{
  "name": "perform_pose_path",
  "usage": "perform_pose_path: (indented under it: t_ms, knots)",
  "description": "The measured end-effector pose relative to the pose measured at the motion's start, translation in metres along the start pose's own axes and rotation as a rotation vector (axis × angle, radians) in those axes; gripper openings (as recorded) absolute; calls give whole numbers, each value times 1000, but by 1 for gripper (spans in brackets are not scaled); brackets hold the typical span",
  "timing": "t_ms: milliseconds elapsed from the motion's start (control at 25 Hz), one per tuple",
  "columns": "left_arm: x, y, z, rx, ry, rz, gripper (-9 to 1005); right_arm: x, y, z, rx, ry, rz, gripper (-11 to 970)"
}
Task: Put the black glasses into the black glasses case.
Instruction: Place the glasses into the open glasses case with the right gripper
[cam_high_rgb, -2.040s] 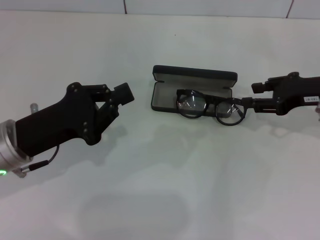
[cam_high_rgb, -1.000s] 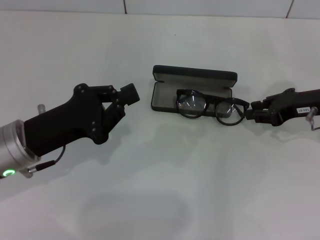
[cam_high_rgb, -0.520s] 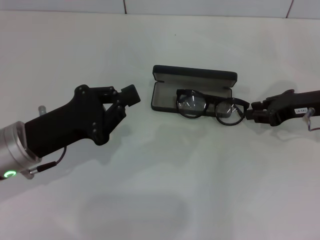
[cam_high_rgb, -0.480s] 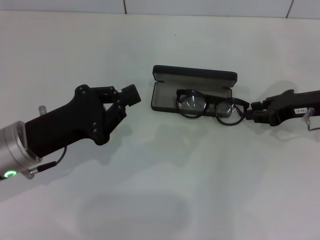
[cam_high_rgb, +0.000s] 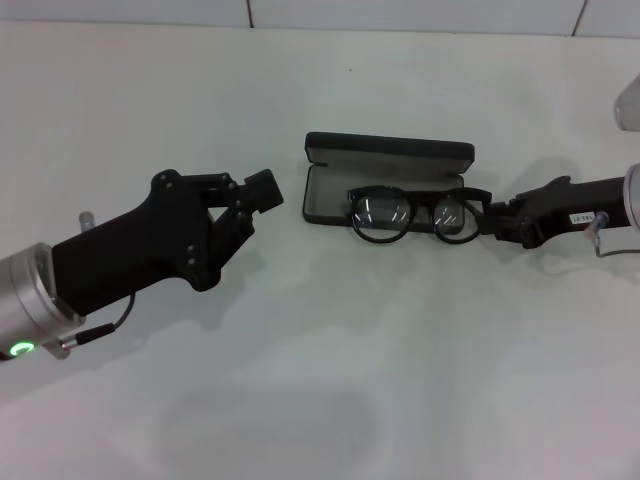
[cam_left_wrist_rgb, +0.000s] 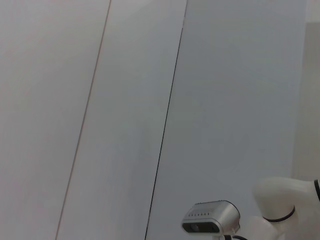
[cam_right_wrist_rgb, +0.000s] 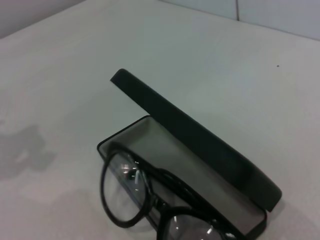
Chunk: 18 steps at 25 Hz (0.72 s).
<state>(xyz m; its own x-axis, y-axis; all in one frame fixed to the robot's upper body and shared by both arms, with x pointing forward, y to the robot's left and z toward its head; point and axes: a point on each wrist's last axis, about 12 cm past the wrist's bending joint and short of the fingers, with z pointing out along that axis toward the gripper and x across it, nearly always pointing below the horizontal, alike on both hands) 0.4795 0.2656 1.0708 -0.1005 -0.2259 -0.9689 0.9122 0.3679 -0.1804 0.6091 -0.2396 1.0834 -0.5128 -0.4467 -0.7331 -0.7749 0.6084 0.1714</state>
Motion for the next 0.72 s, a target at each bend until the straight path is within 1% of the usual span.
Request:
perform_pose_path:
  t_ms: [400, 720]
  knots:
    - [0, -1, 0, 0, -1, 0, 59, -4, 2, 3, -10, -4, -30, 213]
    - [0, 0, 1, 1, -1, 1, 60, -10, 7, 4, -45, -69, -83, 214]
